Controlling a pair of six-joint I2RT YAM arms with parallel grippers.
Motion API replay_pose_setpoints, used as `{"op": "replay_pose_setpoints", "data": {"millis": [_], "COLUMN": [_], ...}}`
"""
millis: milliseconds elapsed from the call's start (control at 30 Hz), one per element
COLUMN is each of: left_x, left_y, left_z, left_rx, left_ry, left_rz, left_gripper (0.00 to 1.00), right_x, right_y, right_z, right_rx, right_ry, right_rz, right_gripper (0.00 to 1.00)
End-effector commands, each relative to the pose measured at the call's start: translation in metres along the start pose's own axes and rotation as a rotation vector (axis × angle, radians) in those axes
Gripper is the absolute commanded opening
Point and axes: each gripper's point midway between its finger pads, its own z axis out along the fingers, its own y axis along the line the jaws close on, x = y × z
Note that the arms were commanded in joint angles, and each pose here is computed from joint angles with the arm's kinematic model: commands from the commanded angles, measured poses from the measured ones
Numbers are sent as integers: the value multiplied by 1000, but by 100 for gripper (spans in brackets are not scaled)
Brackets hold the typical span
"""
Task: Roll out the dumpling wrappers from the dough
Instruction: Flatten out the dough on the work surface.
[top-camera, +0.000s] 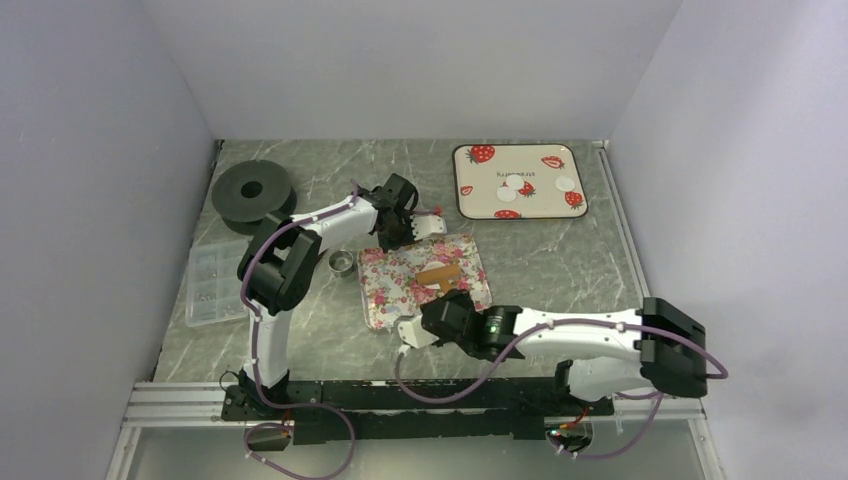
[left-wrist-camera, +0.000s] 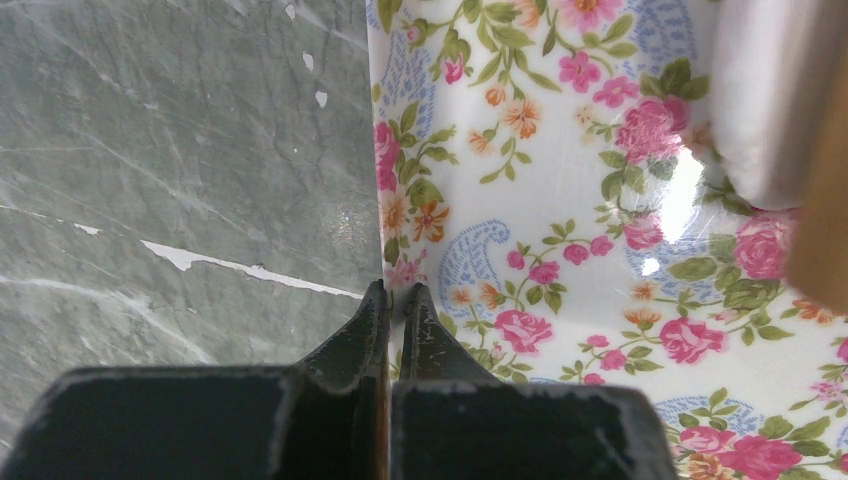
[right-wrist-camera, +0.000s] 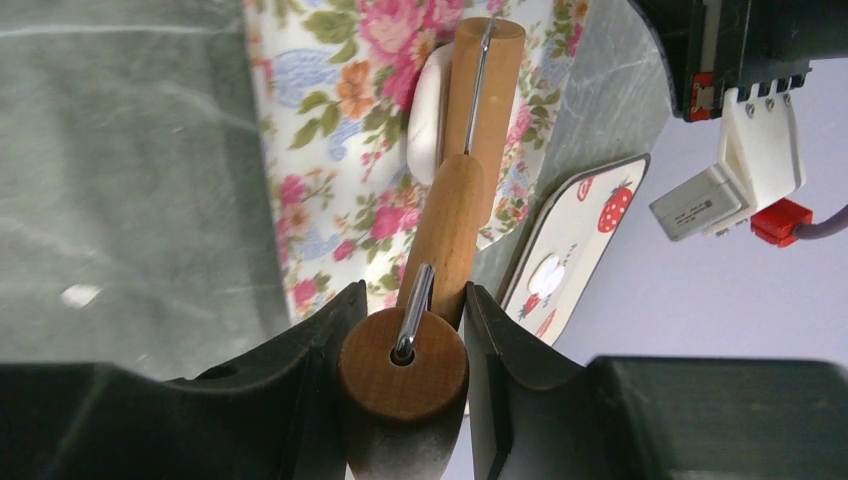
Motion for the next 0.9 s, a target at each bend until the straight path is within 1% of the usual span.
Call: {"op": "replay_pose_setpoints", "data": {"millis": [0, 133, 367, 500, 600, 733, 867], "left_x": [57, 58, 59, 60, 59, 58, 59], "left_y": [-73, -74, -75, -75, -74, -75, -75], "left_z": [42, 43, 44, 44, 43, 44, 44], "left_rx": [242, 242, 247, 246, 243, 250, 245], "left_ry": [182, 183, 184, 190, 183, 185, 186], "left_rz": [10, 13, 11, 11, 13, 9, 15], "left_gripper": [0, 0, 0, 0, 0, 0, 0], "right_x": [58, 58, 46, 47, 51, 48, 48], "right_y": [99, 102, 81, 80, 84, 96, 102], "right_z": [-33, -35, -4, 3, -3, -25, -38], "right_rx": [-363, -361, -335, -342, -362, -356, -364], "right_ry": [165, 159, 118, 117, 144, 127, 124], "right_rz": [-70, -65, -83, -83, -60, -67, -32], "right_gripper": [0, 0, 0, 0, 0, 0, 0]}}
